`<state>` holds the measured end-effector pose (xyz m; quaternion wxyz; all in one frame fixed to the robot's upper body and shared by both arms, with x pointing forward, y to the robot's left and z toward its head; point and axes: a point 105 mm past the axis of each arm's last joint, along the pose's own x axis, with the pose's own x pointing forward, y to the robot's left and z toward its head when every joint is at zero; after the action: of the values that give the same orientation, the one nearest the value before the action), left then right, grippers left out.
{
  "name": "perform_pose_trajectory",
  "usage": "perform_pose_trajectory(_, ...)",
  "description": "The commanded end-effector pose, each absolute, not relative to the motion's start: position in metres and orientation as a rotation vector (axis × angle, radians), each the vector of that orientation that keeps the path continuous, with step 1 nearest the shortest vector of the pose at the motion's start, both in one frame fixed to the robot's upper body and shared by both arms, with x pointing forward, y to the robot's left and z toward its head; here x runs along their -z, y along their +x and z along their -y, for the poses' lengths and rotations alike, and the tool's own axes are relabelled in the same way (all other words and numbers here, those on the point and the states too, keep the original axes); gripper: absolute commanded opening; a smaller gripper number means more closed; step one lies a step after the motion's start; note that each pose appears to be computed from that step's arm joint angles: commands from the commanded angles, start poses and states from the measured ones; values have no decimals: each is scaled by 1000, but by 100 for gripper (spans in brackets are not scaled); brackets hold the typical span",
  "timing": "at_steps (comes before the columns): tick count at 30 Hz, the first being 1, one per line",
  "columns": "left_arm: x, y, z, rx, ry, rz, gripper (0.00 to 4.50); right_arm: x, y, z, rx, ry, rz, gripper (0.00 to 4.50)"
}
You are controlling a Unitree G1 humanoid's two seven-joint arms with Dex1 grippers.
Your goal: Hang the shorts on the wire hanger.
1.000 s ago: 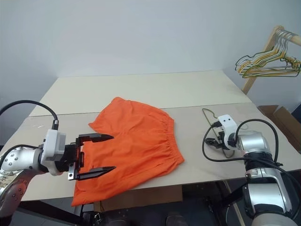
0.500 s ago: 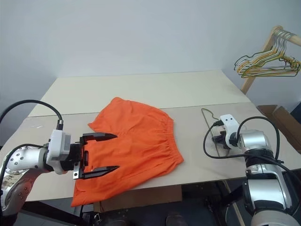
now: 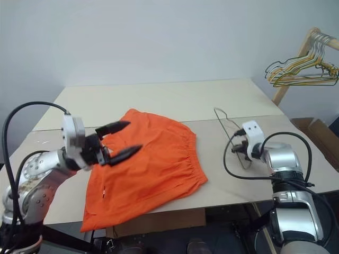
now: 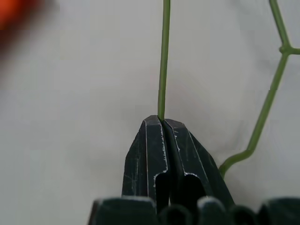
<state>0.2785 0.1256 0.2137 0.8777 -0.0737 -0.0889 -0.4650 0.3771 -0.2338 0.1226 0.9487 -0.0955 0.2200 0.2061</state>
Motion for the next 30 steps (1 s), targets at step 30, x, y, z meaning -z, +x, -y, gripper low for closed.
perform_pose_trajectory(30, -246, 310, -83, 915, -640, 244, 355, -196, 299, 86, -829, -557, 419, 0)
